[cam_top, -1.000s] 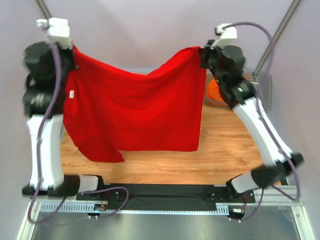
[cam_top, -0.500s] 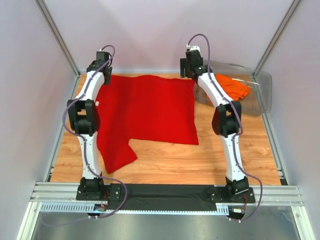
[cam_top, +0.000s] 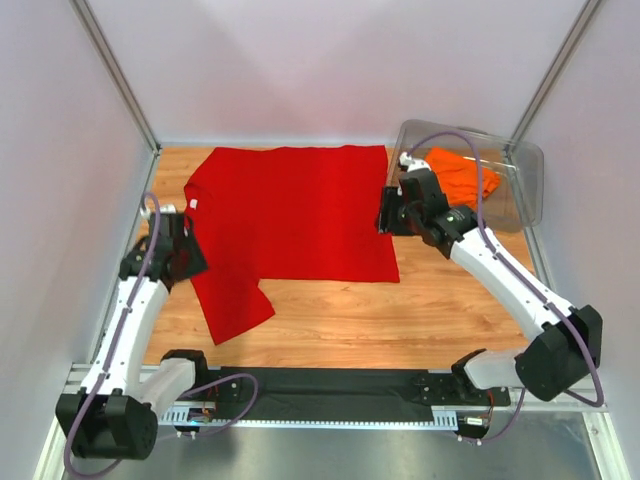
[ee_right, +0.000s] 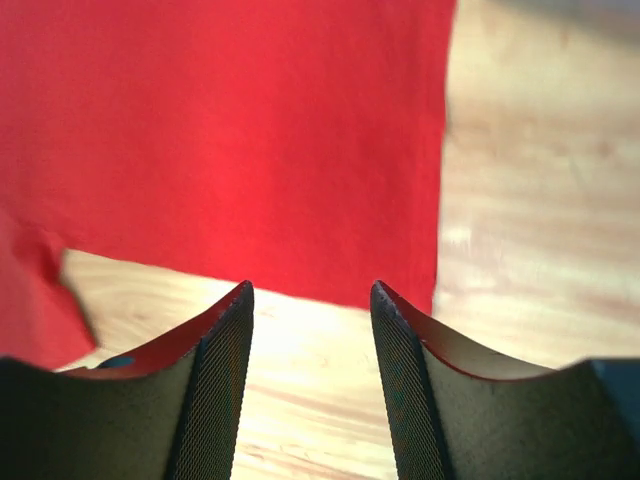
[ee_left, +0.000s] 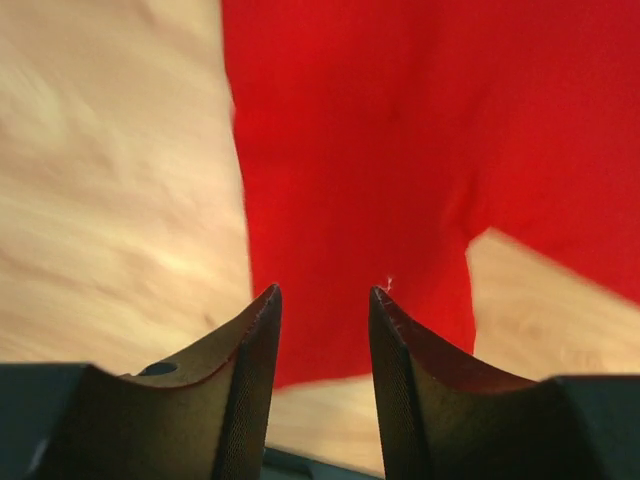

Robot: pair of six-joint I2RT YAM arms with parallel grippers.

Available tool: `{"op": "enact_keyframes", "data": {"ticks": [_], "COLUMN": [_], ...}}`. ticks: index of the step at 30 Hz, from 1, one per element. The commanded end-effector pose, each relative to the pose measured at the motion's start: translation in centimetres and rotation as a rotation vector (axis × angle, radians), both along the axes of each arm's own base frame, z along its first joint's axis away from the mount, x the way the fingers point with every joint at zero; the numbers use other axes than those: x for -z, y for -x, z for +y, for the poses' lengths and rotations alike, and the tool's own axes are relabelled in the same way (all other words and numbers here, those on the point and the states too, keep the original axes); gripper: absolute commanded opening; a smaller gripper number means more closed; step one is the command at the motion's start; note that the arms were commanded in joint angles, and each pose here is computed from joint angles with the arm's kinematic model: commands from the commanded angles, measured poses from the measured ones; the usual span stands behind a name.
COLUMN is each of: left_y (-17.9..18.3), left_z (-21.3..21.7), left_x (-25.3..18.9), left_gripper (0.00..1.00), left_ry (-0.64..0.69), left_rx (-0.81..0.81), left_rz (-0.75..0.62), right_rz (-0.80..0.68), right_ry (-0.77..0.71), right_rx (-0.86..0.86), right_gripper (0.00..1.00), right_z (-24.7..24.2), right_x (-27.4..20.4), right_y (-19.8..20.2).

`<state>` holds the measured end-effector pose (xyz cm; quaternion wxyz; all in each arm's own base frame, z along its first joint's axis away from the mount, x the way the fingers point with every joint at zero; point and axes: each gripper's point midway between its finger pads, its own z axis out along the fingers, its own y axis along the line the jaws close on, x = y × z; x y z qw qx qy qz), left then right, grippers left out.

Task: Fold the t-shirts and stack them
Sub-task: Flatten the tshirt out

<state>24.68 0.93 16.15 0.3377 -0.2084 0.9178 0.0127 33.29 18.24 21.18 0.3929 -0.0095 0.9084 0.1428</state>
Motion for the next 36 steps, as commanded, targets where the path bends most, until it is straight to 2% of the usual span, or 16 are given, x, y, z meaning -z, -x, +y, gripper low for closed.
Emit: {"op": "enact_keyframes", "data": {"ticks": [1,2,3,6,10,16,18,24,36], "left_y": [5.6,7.1,7.6,10.8,12.6,12.2,12.9,12.4,12.4], "left_z": [-4.3,-4.5,-4.5,-4.0,-4.1,-3.6,-3.7,-3.1,-2.5], "left_x": [5.5,7.1,6.9,8.3,9.9,11.5,12.6,13.8,14.4], "left_gripper": [0.47,0.48,0.49,0.53,0.56,0.55,0.54,0.48,0.47], "left_ry": [0.317,0.326,0.341,0.313,0.302,0.288,0.294,0.26,0.222], "left_rx": [-0.168,-0.198,-0.221,-0.309,-0.373,-0.467,-0.514,-0.543,-0.57], "left_rz": [0.162,0.195,0.163,0.266,0.359,0.369,0.415,0.406,0.43], "right_rz": [0.165,0.173,0.192,0.232,0.25,0.25,0.239,0.213,0.248], "right_ry": [-0.037,-0.035,-0.029,-0.011,-0.011,-0.023,-0.018,-0.004,-0.008], "right_rx": [0.044,0.043,0.04,0.038,0.034,0.027,0.028,0.037,0.105], "right_gripper": [0.52,0.52,0.54,0.56,0.57,0.57,0.57,0.56,0.57], "right_z": [-0.3,-0.3,-0.5,-0.8,-0.8,-0.7,-0.9,-1.7,-2.0], "right_x": [5.5,5.7,5.9,6.9,7.3,7.5,7.3,7.1,8.0], "right_y": [2.2,2.5,3.0,3.7,4.1,4.5,4.5,4.8,4.8]}}
